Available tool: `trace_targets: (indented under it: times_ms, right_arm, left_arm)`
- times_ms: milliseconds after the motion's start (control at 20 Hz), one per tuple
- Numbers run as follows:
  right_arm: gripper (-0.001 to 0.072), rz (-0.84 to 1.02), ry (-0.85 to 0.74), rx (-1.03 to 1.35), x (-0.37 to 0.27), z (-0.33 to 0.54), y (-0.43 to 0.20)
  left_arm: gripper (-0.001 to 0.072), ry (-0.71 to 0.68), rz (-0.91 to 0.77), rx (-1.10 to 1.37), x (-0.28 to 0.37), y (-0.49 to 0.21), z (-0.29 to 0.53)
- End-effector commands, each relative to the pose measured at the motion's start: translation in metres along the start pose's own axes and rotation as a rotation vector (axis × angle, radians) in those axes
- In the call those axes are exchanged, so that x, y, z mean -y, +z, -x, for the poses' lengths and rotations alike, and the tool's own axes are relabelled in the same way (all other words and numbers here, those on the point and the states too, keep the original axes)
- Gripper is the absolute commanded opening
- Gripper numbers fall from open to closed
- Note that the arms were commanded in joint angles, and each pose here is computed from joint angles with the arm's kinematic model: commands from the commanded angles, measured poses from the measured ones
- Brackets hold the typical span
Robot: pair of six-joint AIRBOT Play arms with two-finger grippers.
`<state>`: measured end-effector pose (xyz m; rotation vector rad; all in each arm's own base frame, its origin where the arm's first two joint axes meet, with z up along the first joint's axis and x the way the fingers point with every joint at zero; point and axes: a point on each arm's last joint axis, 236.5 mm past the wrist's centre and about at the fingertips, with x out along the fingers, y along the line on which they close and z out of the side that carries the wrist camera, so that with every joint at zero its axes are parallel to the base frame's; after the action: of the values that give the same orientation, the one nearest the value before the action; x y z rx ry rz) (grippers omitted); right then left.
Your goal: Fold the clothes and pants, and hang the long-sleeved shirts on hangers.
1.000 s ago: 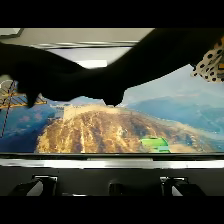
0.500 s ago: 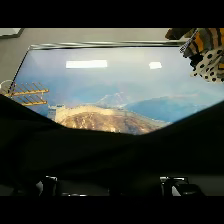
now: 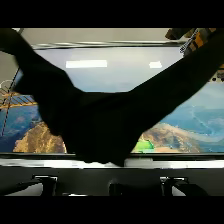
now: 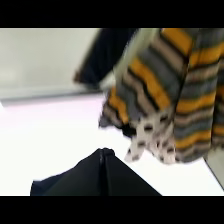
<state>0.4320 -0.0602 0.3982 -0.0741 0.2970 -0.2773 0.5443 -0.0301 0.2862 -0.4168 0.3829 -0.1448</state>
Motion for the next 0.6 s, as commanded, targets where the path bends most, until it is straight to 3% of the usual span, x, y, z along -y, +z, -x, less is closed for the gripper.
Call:
trace_targets:
  times_ms: [0,200,250,350,400,550]
  right_arm:
    - [0.0039,0.095,-0.05,-0.246,-0.015,-0.082,-0.094]
    - [0.0038,0.059,0.005,-0.476,-0.048,-0.123,-0.192]
    - [0.0038,0.047,0.028,-0.522,-0.056,-0.124,-0.211]
    - [0.0038,0.054,0.037,-0.582,-0.059,-0.121,-0.231]
    - [0.0038,0.079,0.039,-0.605,-0.057,-0.118,-0.236]
    - [0.0038,0.148,0.043,-0.641,-0.046,-0.108,-0.24]
  left_arm:
    - [0.0024,0.014,0.089,-0.222,-0.021,-0.111,-0.107]
    - [0.0031,0.035,0.229,-0.552,-0.034,-0.223,-0.131]
    - [0.0101,0.039,0.229,-0.587,-0.035,-0.231,-0.128]
    - [0.0455,0.042,0.234,-0.586,-0.039,-0.218,-0.116]
    - [0.0577,0.044,0.239,-0.564,-0.043,-0.201,-0.105]
    - [0.0613,0.073,0.231,-0.522,-0.067,-0.15,-0.054]
